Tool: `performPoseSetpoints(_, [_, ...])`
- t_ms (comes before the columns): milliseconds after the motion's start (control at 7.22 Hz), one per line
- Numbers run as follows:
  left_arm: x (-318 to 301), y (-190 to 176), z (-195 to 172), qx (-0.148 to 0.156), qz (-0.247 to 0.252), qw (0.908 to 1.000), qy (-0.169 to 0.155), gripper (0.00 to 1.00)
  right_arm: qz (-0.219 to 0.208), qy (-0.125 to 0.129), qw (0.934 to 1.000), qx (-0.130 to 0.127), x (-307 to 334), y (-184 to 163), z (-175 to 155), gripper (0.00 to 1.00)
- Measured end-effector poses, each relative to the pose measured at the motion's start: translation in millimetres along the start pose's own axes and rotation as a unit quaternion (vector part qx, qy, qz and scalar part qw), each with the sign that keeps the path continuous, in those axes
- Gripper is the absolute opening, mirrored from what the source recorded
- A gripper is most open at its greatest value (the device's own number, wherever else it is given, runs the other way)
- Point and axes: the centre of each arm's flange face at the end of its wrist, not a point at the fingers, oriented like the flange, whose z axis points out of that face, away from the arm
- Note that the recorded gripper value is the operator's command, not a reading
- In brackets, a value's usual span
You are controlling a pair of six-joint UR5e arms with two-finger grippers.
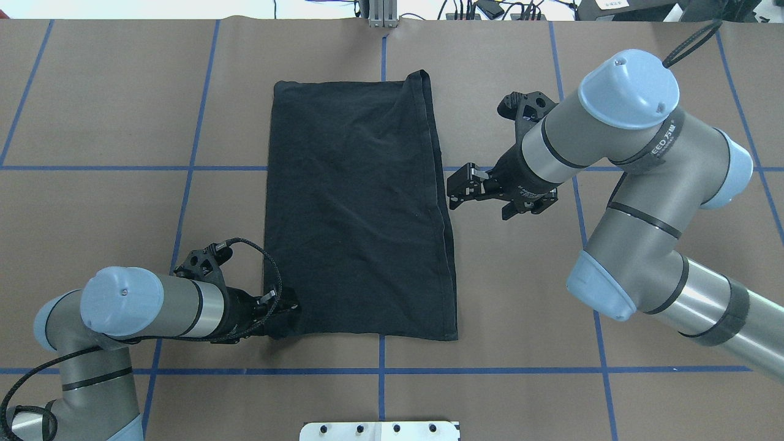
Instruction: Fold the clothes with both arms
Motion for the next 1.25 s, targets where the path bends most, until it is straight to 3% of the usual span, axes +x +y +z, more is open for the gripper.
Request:
performPoseSetpoints(554, [-0.4, 2.8, 2.0, -0.001, 0.001, 1.0, -0.005, 0.79, -0.001, 0.001, 1.0, -0.001, 0.7, -0.6, 1.0, 1.0])
performPoseSetpoints(693, [-0.6, 2.8, 2.0, -0.001, 0.001, 1.0, -0.005, 0.57, -0.001, 0.001, 1.0, -0.002, 0.8, -0.7, 1.3, 1.0])
performPoseSetpoints(831, [-0.7, 3.0, 2.1, -0.001, 0.001, 1.0, -0.006, 0.2, -0.002, 0.001, 1.0, -0.002, 0.8, -0.9, 1.6, 1.0])
performPoseSetpoints(970, [0.3, 3.6, 1.7, -0.002, 0.001, 1.0, -0.005, 0.0, -0.002, 0.001, 1.0, -0.002, 0.7, -1.1, 1.8, 1.0])
performPoseSetpoints(1247, [6.9, 7.5, -1.1, -0.006, 0.001, 0.9999, -0.008, 0.0, -0.003, 0.002, 1.0, -0.002, 1.4, -1.3, 2.4, 1.0])
